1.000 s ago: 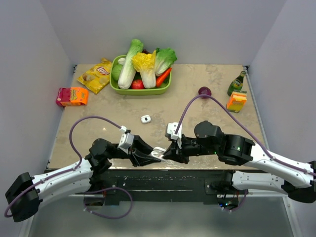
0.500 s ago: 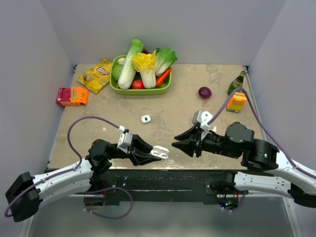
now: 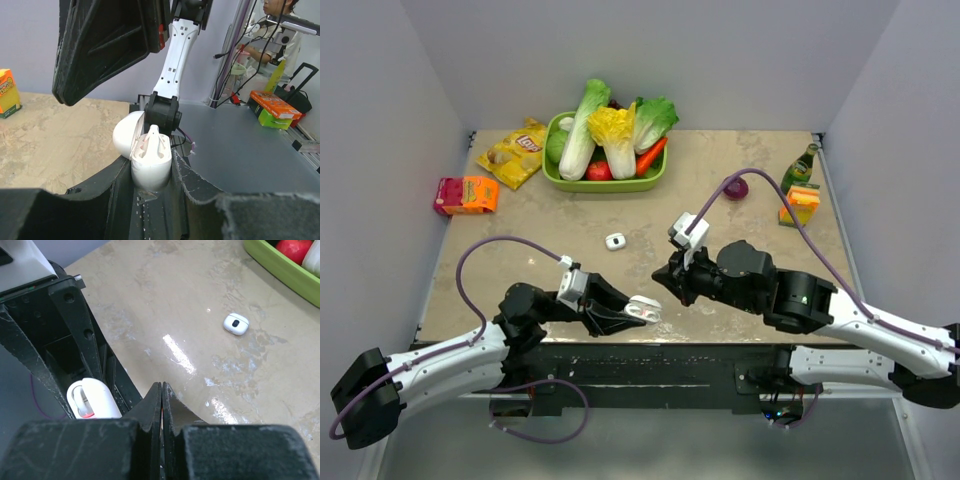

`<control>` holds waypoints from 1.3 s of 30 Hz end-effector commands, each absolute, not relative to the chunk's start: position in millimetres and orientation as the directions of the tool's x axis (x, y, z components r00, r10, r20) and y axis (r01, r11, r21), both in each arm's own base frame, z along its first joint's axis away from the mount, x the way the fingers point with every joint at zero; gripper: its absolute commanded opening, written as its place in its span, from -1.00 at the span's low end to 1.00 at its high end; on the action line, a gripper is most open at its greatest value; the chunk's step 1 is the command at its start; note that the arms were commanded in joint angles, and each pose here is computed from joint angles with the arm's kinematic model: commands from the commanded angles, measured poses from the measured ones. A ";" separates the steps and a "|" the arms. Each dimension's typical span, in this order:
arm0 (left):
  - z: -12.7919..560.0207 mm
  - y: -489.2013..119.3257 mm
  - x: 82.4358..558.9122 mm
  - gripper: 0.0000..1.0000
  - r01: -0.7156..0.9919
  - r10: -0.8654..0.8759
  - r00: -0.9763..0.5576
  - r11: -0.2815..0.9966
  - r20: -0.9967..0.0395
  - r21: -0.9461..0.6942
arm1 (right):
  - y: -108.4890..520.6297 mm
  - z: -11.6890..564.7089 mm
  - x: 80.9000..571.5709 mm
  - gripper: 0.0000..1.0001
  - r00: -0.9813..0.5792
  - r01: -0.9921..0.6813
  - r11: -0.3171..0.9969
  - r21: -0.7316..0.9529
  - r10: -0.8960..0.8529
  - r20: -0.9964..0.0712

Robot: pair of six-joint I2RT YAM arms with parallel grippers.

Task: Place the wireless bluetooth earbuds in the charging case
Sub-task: Close the charging case.

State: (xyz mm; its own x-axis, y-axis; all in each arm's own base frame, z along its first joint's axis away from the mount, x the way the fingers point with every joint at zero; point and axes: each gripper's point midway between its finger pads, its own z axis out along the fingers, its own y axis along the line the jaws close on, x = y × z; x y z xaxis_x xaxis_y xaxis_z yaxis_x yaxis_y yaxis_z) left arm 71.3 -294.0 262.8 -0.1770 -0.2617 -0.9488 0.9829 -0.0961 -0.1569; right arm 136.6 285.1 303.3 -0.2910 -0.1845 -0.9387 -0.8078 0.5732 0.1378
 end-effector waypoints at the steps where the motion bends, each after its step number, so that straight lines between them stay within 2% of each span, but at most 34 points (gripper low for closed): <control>1: 279.4 -291.0 67.8 -1.00 0.988 -0.325 -0.139 -0.104 -0.936 -0.111 | 286.5 312.4 136.7 -1.00 -0.296 -0.803 0.573 0.161 -0.149 -0.944; 12: 281.5 -290.2 72.1 -1.00 0.991 -0.338 -0.127 -0.077 -0.933 -0.107 | 304.8 290.9 116.3 -1.00 -0.316 -0.874 0.457 0.166 -0.274 -0.908; 31: 276.2 -293.3 83.3 -1.00 0.989 -0.332 -0.147 -0.029 -0.932 -0.146 | 305.8 291.2 104.3 -1.00 -0.302 -0.902 0.391 0.182 -0.270 -0.914; 33: 276.6 -293.5 85.0 -1.00 0.989 -0.335 -0.147 -0.021 -0.931 -0.148 | 302.2 293.1 107.6 -1.00 -0.306 -0.891 0.416 0.182 -0.255 -0.917; 34: 275.3 -293.6 86.2 -1.00 0.988 -0.332 -0.150 -0.014 -0.931 -0.154 | 294.8 294.8 121.8 -1.00 -0.317 -0.849 0.500 0.172 -0.220 -0.922; 36: 273.7 -294.0 91.7 -1.00 0.986 -0.333 -0.154 0.013 -0.930 -0.168 | 276.8 293.6 142.6 -0.83 -0.340 -0.753 0.635 0.171 -0.154 -0.928; 38: 267.3 -294.7 100.6 -1.00 0.978 -0.323 -0.171 0.059 -0.931 -0.200 | 245.1 296.0 169.0 -0.52 -0.323 -0.591 0.784 0.191 -0.013 -0.946; 39: 260.7 -294.6 111.9 -1.00 0.966 -0.325 -0.184 0.117 -0.928 -0.232 | 237.4 293.7 173.7 -0.44 -0.313 -0.555 0.808 0.197 0.016 -0.950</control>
